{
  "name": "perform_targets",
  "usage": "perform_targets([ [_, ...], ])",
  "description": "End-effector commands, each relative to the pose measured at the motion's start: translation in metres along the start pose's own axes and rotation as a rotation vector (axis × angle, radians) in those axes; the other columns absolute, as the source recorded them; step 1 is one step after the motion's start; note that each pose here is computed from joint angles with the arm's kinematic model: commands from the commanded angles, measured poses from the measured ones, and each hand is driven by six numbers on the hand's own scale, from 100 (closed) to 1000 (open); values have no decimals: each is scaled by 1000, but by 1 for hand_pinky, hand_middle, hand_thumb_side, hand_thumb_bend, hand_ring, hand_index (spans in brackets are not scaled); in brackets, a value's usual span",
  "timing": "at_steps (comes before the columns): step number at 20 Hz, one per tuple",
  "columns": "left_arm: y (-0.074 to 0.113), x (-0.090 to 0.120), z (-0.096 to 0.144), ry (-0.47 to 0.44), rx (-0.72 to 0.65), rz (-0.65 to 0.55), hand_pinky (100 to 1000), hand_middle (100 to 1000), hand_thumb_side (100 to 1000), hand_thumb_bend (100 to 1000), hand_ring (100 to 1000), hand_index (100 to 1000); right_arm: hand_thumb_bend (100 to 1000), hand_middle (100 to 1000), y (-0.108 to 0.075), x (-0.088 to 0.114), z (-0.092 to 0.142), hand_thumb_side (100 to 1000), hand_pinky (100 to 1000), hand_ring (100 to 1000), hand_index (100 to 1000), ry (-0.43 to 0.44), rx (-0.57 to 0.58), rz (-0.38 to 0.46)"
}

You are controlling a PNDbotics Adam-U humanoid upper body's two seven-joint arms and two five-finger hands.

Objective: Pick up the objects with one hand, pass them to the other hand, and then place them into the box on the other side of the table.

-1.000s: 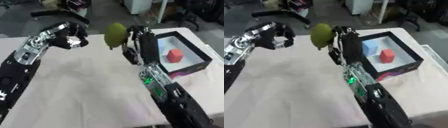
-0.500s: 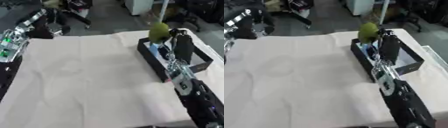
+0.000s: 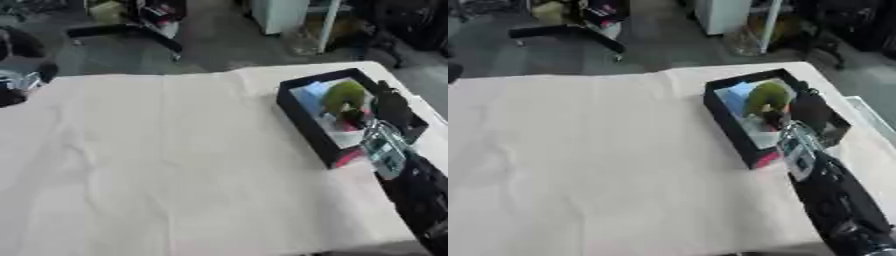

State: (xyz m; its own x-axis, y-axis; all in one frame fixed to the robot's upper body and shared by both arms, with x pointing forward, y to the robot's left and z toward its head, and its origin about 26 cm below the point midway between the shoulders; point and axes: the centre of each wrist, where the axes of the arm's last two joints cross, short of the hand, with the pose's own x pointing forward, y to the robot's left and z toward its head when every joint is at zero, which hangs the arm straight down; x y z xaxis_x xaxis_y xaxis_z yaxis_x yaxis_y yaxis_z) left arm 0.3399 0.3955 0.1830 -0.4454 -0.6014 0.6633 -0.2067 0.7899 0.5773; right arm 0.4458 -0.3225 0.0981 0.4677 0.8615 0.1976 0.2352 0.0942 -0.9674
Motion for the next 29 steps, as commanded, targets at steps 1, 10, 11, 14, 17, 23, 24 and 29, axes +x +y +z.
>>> perform_targets([
  [1, 23, 9, 12, 20, 136, -40, 740, 602, 393, 491, 622, 645, 547, 771, -63, -23, -24, 595, 731, 809, 1000, 9, -81, 100],
  [10, 18, -3, 58, 187, 439, -44, 731, 600, 415, 550, 620, 637, 125, 624, -133, -49, 19, 509, 563, 721, 997, -8, -412, -32],
  [11, 15, -3, 60, 195, 460, -37, 730, 599, 418, 563, 619, 636, 100, 601, -131, -48, 28, 502, 536, 700, 994, -17, -442, -76],
  [14, 4, 0, 67, 212, 504, -16, 732, 601, 427, 576, 621, 638, 100, 580, -115, -39, 59, 498, 510, 678, 988, -57, -521, -240],
  [17, -7, 2, 73, 225, 541, 18, 730, 601, 421, 568, 622, 635, 100, 549, -97, -27, 86, 481, 475, 645, 974, -84, -569, -403],
  [23, -30, -10, 94, 309, 578, 110, 728, 598, 415, 558, 619, 629, 100, 504, -46, -14, 131, 464, 423, 601, 954, -110, -513, -703],
  [24, -32, -13, 98, 321, 580, 128, 728, 596, 416, 558, 616, 628, 100, 501, -39, -15, 135, 464, 421, 599, 952, -100, -508, -732],
  [29, -38, -21, 108, 358, 579, 206, 724, 586, 419, 545, 603, 626, 100, 498, -18, -20, 142, 463, 408, 594, 947, -41, -485, -787],
])
